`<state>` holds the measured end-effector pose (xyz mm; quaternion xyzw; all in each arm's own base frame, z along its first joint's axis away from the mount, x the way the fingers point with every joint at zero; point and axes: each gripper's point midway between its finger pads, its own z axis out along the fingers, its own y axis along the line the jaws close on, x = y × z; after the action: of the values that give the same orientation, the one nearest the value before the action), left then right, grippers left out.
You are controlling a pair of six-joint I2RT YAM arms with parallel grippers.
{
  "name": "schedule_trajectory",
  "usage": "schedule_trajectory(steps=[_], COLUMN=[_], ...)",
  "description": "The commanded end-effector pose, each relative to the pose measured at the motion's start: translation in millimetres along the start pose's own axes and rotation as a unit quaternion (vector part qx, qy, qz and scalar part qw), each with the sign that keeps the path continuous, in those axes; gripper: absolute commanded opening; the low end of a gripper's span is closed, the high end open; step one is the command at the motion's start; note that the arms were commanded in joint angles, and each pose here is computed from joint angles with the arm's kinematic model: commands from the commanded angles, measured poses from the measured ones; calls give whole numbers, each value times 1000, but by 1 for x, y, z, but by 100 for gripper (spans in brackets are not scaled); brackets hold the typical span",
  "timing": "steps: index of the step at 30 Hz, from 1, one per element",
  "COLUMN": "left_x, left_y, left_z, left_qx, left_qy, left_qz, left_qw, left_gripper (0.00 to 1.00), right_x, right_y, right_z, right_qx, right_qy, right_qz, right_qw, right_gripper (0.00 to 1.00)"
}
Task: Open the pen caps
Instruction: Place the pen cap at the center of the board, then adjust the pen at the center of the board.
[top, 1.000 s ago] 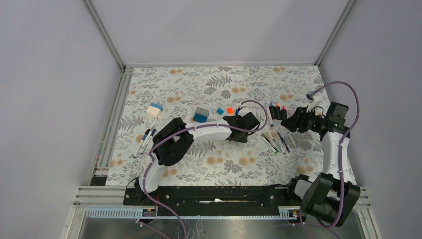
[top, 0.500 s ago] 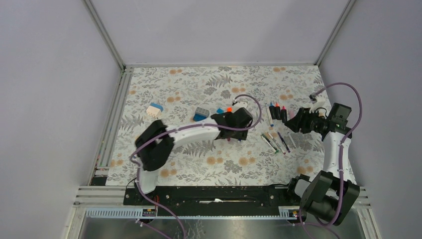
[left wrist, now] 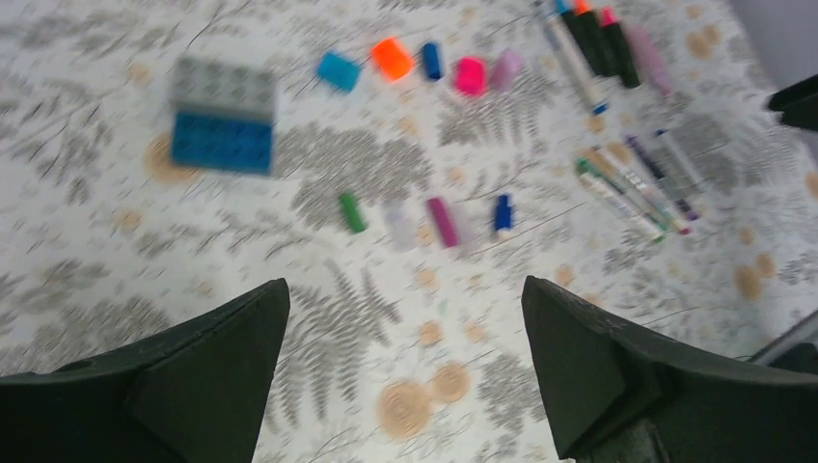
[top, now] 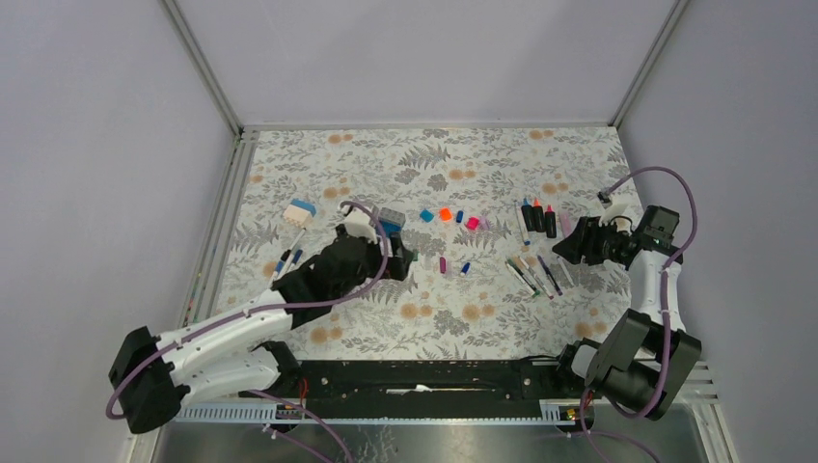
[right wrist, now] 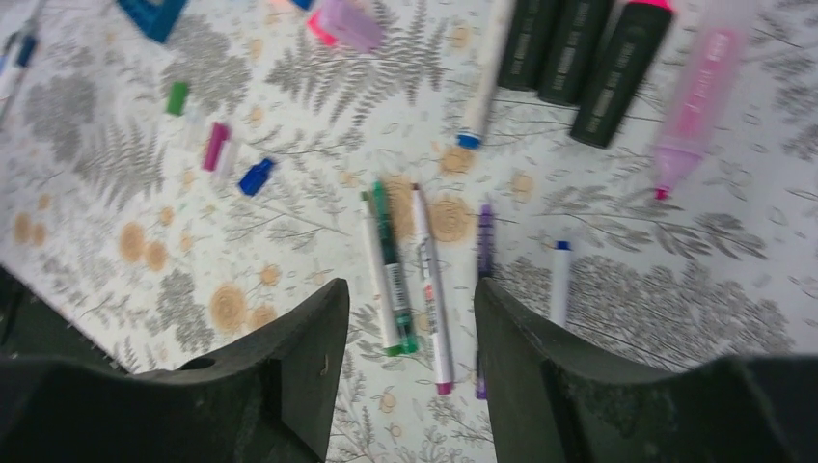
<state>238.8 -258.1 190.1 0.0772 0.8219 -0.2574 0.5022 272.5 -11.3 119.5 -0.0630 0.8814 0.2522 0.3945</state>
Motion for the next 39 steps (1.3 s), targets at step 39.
schedule_trajectory(steps=[39], left_x=[-17], left_y=[291], left_z=[-22], left_qx=[-298], left_qy=[109], left_qz=[60], left_qw=[947], left_gripper=[92], right_x=[-29], right_y=[79], right_z=[-26], right_qx=[-144], right_qy=[-74], right_qz=[-86], right_qw=[983], right_gripper=[88])
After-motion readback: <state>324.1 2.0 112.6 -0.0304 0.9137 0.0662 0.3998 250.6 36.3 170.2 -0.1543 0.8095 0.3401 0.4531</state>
